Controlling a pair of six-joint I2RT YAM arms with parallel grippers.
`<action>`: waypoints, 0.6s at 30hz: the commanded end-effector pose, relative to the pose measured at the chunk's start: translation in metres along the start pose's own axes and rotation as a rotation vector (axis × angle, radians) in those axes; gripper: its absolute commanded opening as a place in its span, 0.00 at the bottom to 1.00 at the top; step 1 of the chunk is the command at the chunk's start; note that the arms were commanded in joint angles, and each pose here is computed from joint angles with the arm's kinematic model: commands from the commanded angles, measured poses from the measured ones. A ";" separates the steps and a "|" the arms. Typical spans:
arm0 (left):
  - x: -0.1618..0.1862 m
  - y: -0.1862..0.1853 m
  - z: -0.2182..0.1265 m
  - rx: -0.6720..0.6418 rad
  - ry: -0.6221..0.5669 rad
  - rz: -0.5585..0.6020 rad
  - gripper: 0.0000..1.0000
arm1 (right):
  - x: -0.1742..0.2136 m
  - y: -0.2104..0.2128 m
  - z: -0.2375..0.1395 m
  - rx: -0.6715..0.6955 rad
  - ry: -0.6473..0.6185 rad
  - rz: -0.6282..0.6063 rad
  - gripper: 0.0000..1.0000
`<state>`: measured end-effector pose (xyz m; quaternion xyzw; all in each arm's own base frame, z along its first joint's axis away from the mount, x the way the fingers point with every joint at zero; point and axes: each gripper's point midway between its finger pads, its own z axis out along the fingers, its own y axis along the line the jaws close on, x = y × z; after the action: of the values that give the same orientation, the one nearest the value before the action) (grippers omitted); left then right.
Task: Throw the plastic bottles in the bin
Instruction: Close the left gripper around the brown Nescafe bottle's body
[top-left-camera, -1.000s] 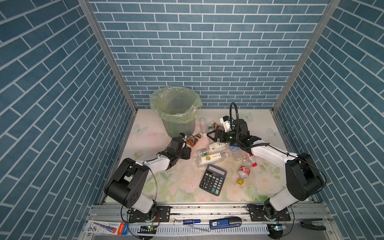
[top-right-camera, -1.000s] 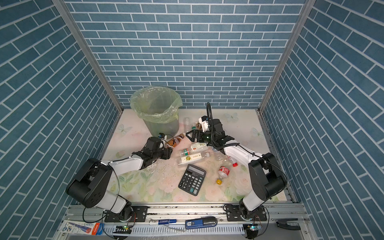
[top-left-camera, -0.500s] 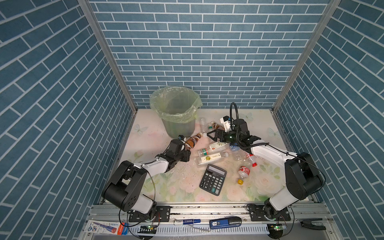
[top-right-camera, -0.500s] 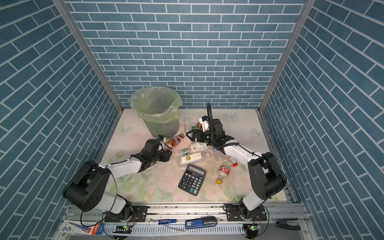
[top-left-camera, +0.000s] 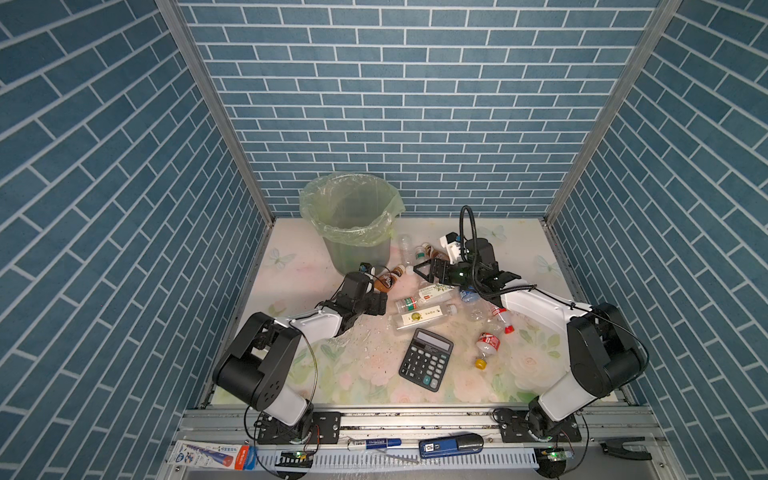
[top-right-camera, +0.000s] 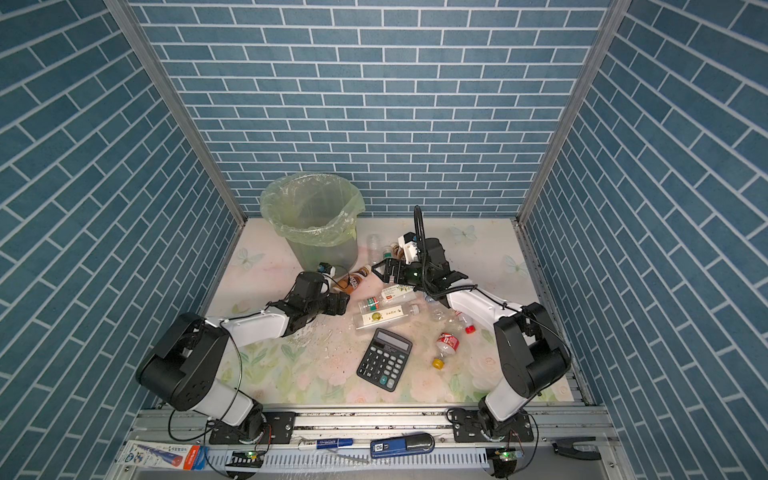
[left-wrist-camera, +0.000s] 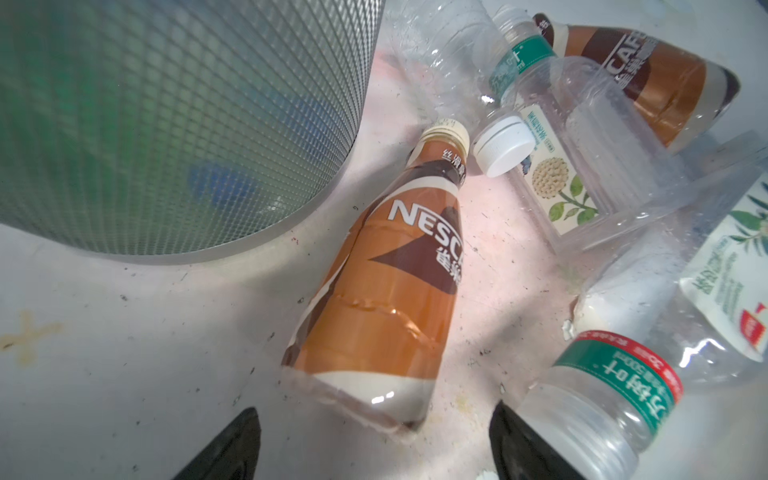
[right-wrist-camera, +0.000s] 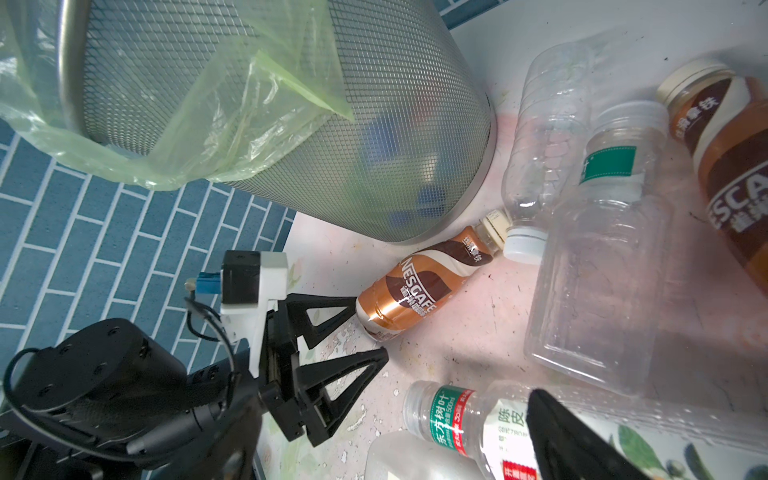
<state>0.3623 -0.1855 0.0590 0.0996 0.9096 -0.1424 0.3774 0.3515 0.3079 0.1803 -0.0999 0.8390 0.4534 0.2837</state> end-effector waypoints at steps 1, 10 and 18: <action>-0.016 -0.005 0.010 0.011 -0.032 0.027 0.87 | -0.011 0.009 -0.008 -0.019 -0.028 0.005 0.99; -0.012 -0.010 0.023 0.037 -0.012 0.035 0.72 | -0.010 0.001 -0.012 0.001 -0.033 0.015 0.99; -0.002 -0.009 0.010 0.052 -0.016 0.025 0.54 | -0.012 -0.002 -0.006 0.000 -0.030 0.029 0.99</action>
<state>0.3721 -0.1964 0.0487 0.1158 0.9063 -0.1522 0.3769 0.3572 0.3006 0.1810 -0.0913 0.8400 0.4505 0.2882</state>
